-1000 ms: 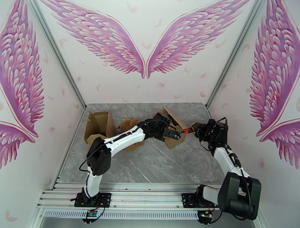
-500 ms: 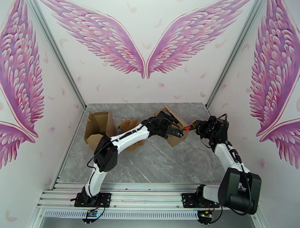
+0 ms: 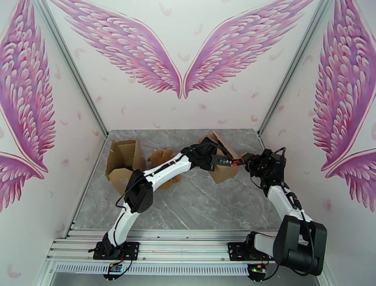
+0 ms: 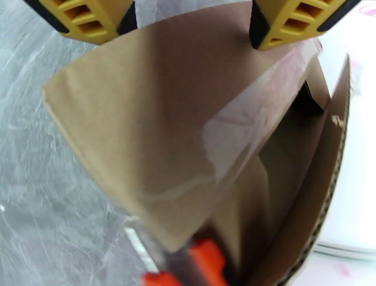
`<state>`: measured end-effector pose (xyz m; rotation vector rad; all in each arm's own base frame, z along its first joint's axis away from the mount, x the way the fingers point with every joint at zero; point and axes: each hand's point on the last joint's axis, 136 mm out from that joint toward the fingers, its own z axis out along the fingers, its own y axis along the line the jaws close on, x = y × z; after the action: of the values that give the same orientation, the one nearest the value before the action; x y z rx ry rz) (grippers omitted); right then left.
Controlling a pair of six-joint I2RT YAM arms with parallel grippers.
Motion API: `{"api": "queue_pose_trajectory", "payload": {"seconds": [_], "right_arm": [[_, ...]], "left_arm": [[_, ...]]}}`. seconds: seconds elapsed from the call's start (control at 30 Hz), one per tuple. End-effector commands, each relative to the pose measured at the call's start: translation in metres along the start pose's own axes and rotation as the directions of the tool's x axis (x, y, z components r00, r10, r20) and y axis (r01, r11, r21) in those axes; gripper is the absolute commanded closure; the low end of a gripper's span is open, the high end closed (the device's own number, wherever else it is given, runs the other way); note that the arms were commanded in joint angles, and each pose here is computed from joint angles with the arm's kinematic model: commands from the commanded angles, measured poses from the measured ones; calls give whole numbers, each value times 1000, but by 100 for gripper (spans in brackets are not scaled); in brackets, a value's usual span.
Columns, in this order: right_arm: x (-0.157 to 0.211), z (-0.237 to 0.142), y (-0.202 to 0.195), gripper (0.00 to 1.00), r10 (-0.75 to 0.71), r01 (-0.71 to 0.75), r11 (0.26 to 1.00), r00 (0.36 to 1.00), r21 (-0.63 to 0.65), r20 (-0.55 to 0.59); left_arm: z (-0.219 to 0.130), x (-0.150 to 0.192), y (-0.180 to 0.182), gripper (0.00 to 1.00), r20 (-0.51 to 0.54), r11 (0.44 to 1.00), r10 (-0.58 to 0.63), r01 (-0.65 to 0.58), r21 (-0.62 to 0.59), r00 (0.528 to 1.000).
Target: Unpack the express box
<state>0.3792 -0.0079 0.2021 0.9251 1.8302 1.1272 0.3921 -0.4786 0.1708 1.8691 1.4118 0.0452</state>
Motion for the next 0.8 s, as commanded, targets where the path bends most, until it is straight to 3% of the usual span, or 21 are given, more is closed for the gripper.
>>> {"api": "queue_pose_trajectory", "payload": {"seconds": [0.0,0.37,0.77], "right_arm": [[19,-6,6,100,12,-13,999,1000,-38,-25],[16,-26,17,100,8,-6,999,999,-36,47],[26,-52,57,100,-62,64,993,998,-95,20]], "left_arm": [[-7,-22,22,35,68,989,-134,137,-48,989],[-7,-7,18,34,-1,982,-186,186,-47,983],[-67,6,19,22,49,965,-236,240,-106,970]]}}
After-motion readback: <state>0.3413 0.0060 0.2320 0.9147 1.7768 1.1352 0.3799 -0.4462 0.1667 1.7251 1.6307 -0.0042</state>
